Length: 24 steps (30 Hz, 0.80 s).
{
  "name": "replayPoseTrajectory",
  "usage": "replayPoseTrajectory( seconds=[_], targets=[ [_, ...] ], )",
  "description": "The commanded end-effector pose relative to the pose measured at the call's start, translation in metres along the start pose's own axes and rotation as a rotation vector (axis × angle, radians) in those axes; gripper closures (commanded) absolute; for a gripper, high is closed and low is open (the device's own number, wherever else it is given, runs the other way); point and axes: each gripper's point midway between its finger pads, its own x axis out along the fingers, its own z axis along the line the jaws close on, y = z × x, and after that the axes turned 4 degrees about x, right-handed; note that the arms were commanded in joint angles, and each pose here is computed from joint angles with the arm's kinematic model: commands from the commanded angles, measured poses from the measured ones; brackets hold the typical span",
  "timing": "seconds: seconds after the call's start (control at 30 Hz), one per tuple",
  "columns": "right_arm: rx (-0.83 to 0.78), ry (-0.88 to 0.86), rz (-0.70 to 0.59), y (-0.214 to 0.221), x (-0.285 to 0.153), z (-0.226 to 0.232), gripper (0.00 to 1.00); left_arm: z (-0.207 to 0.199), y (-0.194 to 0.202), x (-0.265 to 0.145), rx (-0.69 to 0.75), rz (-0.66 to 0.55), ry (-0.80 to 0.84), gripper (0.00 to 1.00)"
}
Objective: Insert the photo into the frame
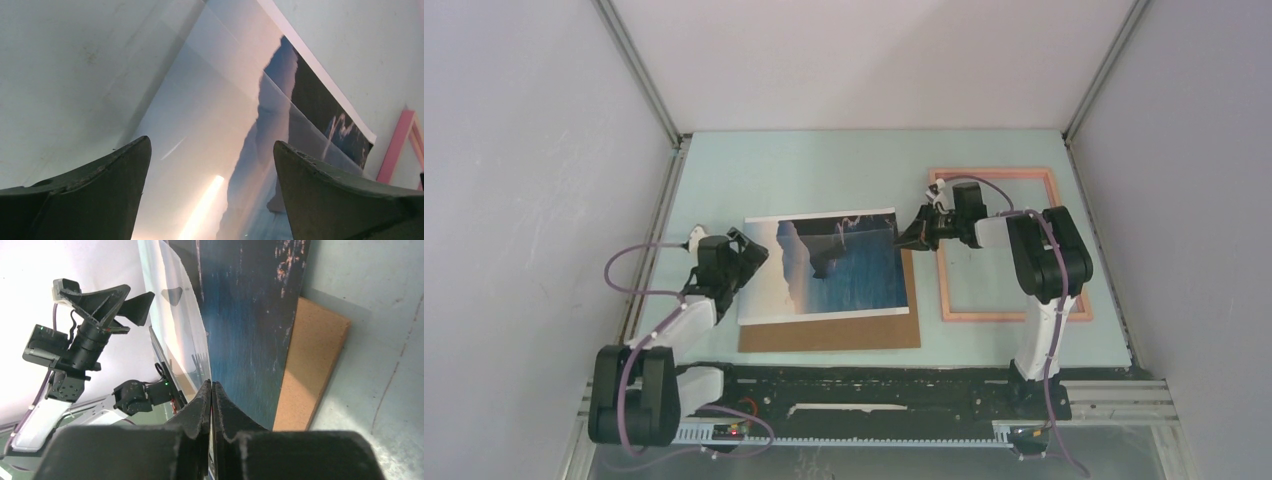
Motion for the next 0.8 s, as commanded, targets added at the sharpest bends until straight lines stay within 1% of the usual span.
replayPoseTrajectory(
  seconds=[0.0, 0.03, 0.07, 0.13, 0.2, 0.27, 0.33, 0.43, 0.5, 0.6, 0.67, 0.7, 0.73, 0.77],
  targets=[
    [-0.078, -0.078, -0.001, -0.008, 0.000, 0.028, 0.96, -0.020, 0.004, -0.019, 0.129, 0.011, 0.095, 0.00],
    [-0.073, -0.078, -0.002, -0.008, -0.001, 0.027, 0.98, -0.031, 0.005, -0.024, 0.179, 0.008, 0.121, 0.00],
    [-0.063, -0.078, -0.003, -0.009, -0.002, 0.027, 1.00, -0.037, 0.011, -0.028, 0.231, 0.032, 0.125, 0.00],
    [-0.045, -0.090, -0.010, -0.011, -0.005, 0.028, 1.00, -0.050, 0.021, -0.032, 0.288, 0.088, 0.148, 0.00],
    [-0.035, -0.123, -0.017, -0.012, -0.009, 0.032, 1.00, -0.062, 0.029, -0.033, 0.276, 0.124, 0.195, 0.00],
    [-0.030, -0.132, -0.024, -0.013, -0.011, 0.034, 1.00, -0.075, 0.032, -0.040, 0.266, 0.122, 0.251, 0.00],
    [-0.019, -0.125, -0.038, -0.015, -0.015, 0.033, 1.00, -0.083, 0.032, -0.046, 0.270, 0.112, 0.277, 0.00],
    [-0.024, -0.141, -0.078, -0.021, -0.025, 0.037, 1.00, -0.083, 0.021, -0.049, 0.268, 0.062, 0.256, 0.00],
    [-0.023, -0.131, -0.097, -0.024, -0.030, 0.036, 1.00, -0.077, 0.008, -0.051, 0.273, 0.012, 0.208, 0.00],
    [-0.018, -0.105, -0.111, -0.026, -0.034, 0.029, 1.00, -0.050, -0.021, -0.049, 0.235, -0.058, 0.063, 0.00],
    [-0.025, -0.087, -0.116, -0.026, -0.035, 0.025, 1.00, -0.020, -0.036, -0.044, 0.152, -0.074, -0.051, 0.00],
    [-0.031, -0.061, -0.113, -0.024, -0.034, 0.022, 0.99, -0.002, -0.042, -0.040, 0.082, -0.085, -0.124, 0.00],
    [-0.044, -0.030, -0.102, -0.021, -0.032, 0.020, 0.91, 0.013, -0.043, -0.037, 0.011, -0.083, -0.181, 0.00],
    [-0.056, 0.005, -0.096, -0.018, -0.031, 0.018, 0.80, 0.027, -0.044, -0.033, -0.048, -0.078, -0.214, 0.00]
  ],
)
